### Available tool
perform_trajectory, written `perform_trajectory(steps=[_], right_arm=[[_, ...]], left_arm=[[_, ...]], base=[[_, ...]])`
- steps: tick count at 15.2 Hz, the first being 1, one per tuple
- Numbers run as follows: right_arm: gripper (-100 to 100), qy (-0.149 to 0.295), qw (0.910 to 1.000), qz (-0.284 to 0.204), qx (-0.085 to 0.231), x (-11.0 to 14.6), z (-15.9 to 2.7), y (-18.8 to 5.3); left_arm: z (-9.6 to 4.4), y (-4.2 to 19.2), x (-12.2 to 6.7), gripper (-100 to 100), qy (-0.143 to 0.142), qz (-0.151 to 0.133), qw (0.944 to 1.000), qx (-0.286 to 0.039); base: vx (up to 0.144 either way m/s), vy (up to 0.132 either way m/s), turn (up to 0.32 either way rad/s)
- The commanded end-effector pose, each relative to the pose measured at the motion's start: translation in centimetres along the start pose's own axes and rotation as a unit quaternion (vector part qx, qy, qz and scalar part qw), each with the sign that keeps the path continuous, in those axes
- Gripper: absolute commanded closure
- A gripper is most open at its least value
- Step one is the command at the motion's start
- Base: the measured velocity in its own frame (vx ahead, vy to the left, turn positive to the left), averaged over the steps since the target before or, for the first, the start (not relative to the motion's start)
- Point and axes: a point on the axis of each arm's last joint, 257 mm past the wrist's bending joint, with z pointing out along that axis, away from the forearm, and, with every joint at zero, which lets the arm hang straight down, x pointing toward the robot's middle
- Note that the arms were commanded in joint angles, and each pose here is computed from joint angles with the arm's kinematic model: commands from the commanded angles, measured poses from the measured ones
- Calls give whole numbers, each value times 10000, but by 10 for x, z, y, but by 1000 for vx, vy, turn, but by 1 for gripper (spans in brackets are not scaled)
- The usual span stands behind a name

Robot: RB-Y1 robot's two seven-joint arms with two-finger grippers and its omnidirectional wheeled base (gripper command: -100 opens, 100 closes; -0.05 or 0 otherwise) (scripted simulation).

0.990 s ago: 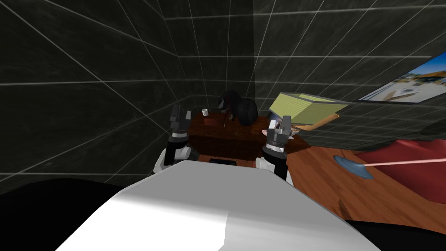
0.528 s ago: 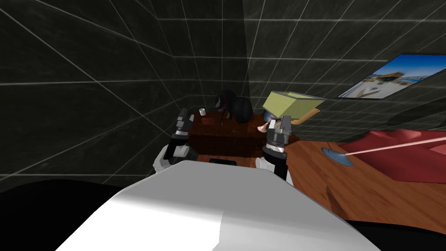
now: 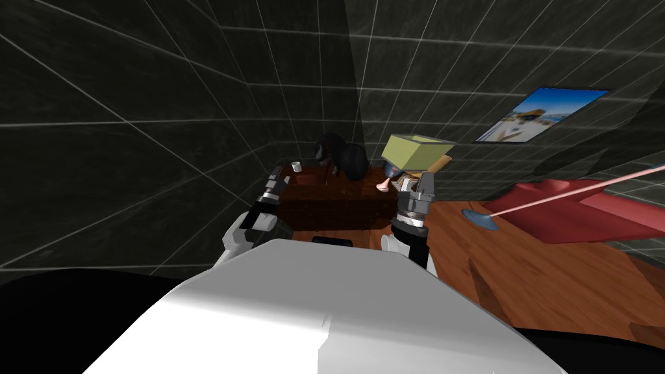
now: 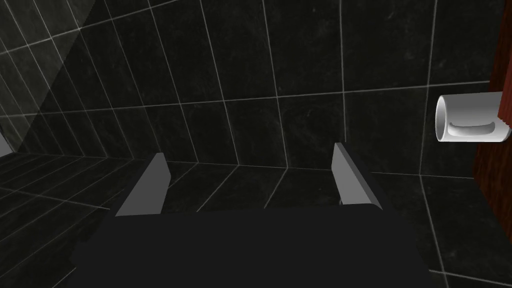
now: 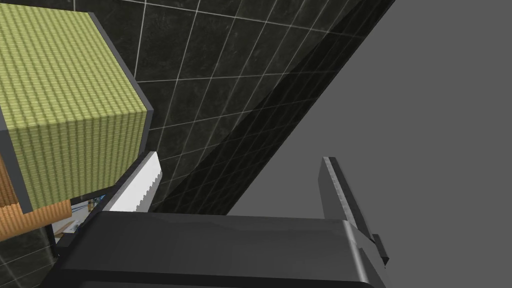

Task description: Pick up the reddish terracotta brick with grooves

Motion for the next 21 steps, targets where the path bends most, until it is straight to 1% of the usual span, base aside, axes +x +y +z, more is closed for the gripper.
perform_trajectory(steps=[1, 2, 3, 4, 5, 6, 7, 9, 10, 11, 13, 14, 15, 16, 17, 18, 19, 20, 21], right_arm=[[0, 0, 10000, 0, 0, 0, 0, 0], [0, 0, 10000, 1, -1, 0, 0, 0], [0, 0, 10000, 0, 0, 0, 0, 0], [0, 0, 10000, 0, 0, 0, 0, 0], [0, 0, 10000, 1, -1, 0, 0, 0], [0, 0, 10000, 0, 0, 0, 0, 0], [0, 0, 10000, 0, 0, 0, 0, 0], [0, 0, 10000, 0, 0, 0, 0, 0], [0, 0, 10000, 0, 0, 0, 0, 0], [0, 0, 10000, 0, 0, 0, 0, 0], [0, 0, 10000, 0, 0, 0, 0, 0], [0, 0, 10000, 0, 0, 0, 0, 0], [0, 0, 10000, 0, 0, 0, 0, 0], [0, 0, 10000, 0, 0, 0, 0, 0], [0, 0, 10000, 0, 0, 0, 0, 0], [0, 0, 10000, 0, 0, 0, 0, 0], [0, 0, 10000, 0, 0, 0, 0, 0], [0, 0, 10000, 0, 0, 0, 0, 0], [0, 0, 10000, -1, 0, 0, 0, 0]], left_arm=[[4, 26, -10, -100, 25, -5, 9993, -380], [4, 31, -10, -100, 10, -4, 9988, -482], [4, 33, -11, -100, 5, -4, 9987, -515], [5, 50, -23, -100, 7, -24, 9969, -784], [4, 59, -25, -100, -14, -13, 9957, -925], [4, 59, -25, -100, -16, -13, 9956, -940], [4, 78, -39, -100, -55, -55, 9924, -1231], [2, 85, -41, -100, -61, -22, 9906, -1368], [2, 85, -41, -100, -62, -22, 9905, -1376], [1, 103, -58, -100, -114, -45, 9861, -1660], [-2, 110, -60, -100, -133, -31, 9832, -1818], [-4, 126, -76, -100, -214, -76, 9779, -2080], [-6, 131, -80, -100, -220, -46, 9752, -2203], [-8, 134, -80, -100, -230, -45, 9737, -2265], [-9, 145, -97, -100, -306, -79, 9678, -2498], [-14, 153, -102, -100, -341, -66, 9639, -2640], [-16, 156, -102, -100, -352, -65, 9619, -2710], [-16, 156, -102, -100, -352, -65, 9619, -2710], [-21, 170, -124, -100, -478, -91, 9526, -3004]], base=[[-58, -15, -154], [-64, -16, -166], [-45, -8, -48], [-49, -17, -166], [-52, -12, -179], [-37, -4, -65], [-43, -17, -208], [-42, -14, -125], [-17, -4, 46], [-27, -15, -134], [-32, -12, -165], [-33, -20, -191], [-38, -17, -185], [-29, -6, -63], [-36, -16, -192], [-37, -16, -214], [-25, -9, -79], [-14, -5, 8], [-21, -14, -154]])
